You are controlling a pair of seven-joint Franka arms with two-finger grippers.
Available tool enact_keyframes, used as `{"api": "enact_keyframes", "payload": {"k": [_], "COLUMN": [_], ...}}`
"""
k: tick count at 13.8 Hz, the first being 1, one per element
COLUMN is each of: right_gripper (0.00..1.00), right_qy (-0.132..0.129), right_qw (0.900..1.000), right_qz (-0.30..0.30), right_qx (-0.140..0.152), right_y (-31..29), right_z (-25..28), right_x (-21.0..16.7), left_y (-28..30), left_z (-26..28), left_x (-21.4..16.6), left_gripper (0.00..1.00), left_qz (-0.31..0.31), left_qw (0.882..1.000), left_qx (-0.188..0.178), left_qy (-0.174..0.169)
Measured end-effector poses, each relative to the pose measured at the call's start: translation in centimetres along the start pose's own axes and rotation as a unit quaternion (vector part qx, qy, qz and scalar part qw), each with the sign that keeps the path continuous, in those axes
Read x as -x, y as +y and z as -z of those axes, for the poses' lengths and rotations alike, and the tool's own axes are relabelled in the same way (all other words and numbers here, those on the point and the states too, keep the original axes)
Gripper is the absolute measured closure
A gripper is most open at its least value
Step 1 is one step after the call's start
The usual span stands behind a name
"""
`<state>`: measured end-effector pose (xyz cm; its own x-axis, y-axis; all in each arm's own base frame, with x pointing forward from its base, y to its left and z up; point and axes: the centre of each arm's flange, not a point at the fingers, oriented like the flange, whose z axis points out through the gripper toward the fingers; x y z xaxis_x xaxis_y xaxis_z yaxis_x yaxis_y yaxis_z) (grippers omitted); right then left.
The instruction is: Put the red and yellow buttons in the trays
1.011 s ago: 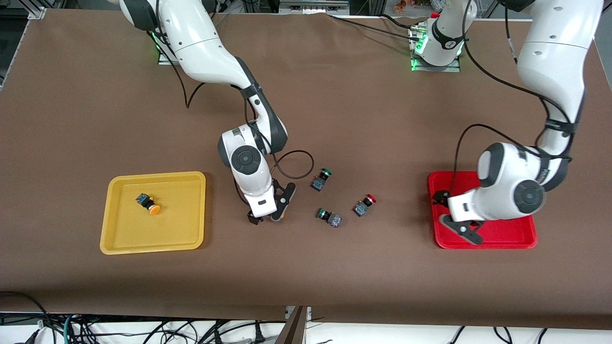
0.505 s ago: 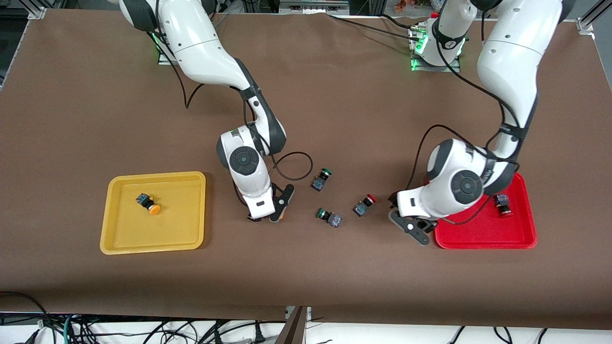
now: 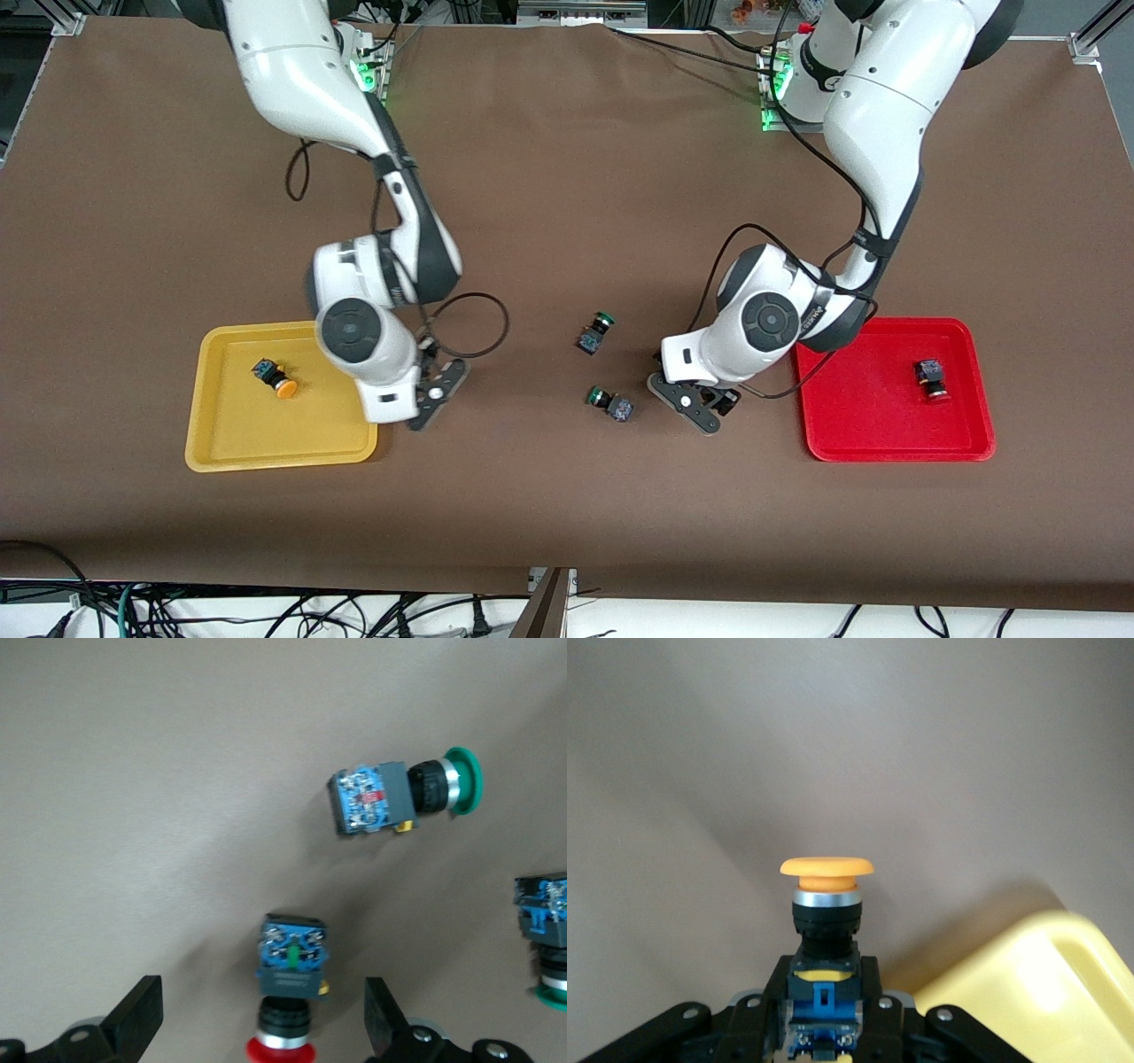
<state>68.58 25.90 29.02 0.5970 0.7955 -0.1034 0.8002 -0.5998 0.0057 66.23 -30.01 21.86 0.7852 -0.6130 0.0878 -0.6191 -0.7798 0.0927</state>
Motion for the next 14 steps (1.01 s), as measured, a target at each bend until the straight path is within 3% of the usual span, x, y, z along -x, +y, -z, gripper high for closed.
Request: {"api": "enact_keyframes", "payload": {"k": [5,7,10,14], "right_gripper": [0.67,0.67,0.67,0.67], "right_qy": [-0.040,-0.056,-0.061,-0.043], "right_qw": [0.999,0.997,0.995,0.990], "right_qz": [-0.036,-0.048,-0.081,-0.123], "right_qx": [-0.010,-0.007,-0.020,-0.048], "right_y": [4.7,7.8,11.6,10.5], "right_z": [2.2,0.8,-3.2,-6.2], "right_x": [6.7,10.3,15.4,14.6], "left_y": [0.6,1.4,1.8,1.3], "left_z": [-3.1,-4.2,-4.6,-4.5], "left_x": [0.2,0.2,0.2,0.2], "left_gripper": [0.00,0.00,0.04,0.46], "left_qz": [0.002,-0.003,-0.015,-0.015], "left_qw": [1.000,1.000,1.000,1.000], "left_qx": [0.004,0.003,-0.014,-0.021], "left_qy": [0.002,-0.003,-0.009,-0.009]}}
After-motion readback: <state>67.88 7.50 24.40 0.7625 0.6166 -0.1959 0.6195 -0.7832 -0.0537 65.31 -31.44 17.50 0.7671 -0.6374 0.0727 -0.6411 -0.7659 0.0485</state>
